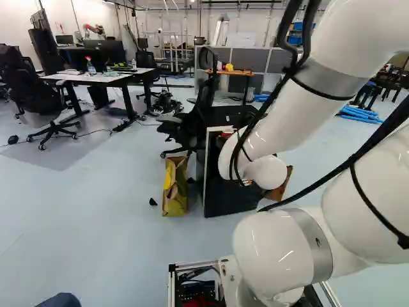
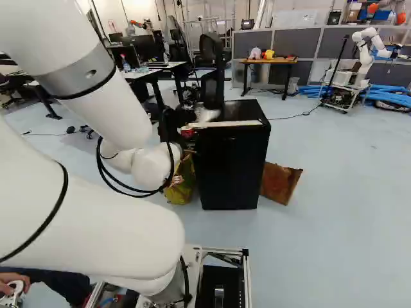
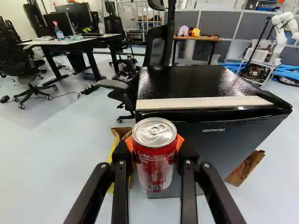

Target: Grab a drink from the fridge

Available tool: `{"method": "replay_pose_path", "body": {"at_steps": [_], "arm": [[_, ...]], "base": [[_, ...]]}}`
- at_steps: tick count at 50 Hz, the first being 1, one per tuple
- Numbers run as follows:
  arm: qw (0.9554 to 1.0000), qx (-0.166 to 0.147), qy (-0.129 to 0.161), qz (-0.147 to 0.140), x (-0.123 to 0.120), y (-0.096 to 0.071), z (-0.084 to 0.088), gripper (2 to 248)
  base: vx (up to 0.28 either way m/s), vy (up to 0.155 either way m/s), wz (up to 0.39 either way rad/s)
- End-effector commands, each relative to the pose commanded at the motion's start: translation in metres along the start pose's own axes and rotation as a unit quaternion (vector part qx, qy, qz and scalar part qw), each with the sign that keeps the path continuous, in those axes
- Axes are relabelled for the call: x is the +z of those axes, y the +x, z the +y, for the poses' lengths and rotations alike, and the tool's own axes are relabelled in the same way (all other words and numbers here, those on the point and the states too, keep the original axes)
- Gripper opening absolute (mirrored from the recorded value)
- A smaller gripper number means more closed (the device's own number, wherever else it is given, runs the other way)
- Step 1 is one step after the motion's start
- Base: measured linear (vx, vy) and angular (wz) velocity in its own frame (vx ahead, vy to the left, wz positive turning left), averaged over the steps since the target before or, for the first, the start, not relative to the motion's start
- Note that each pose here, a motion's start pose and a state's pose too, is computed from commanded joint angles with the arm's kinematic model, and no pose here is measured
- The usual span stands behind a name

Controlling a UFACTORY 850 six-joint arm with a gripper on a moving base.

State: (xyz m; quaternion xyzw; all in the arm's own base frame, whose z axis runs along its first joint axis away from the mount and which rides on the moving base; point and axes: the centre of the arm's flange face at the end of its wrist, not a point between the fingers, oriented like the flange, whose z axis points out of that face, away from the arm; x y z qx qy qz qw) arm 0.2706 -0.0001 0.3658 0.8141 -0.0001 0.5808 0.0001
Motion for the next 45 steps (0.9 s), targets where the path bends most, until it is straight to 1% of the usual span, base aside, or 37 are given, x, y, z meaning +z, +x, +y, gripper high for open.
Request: {"method": "replay_pose_path", "body": {"at_steps": [45], "arm": [[1.0000, 0.000, 0.000, 0.000, -0.0003, -0.0002, -0.0001, 100]], "base": [[0.000, 0.000, 0.000]]}}
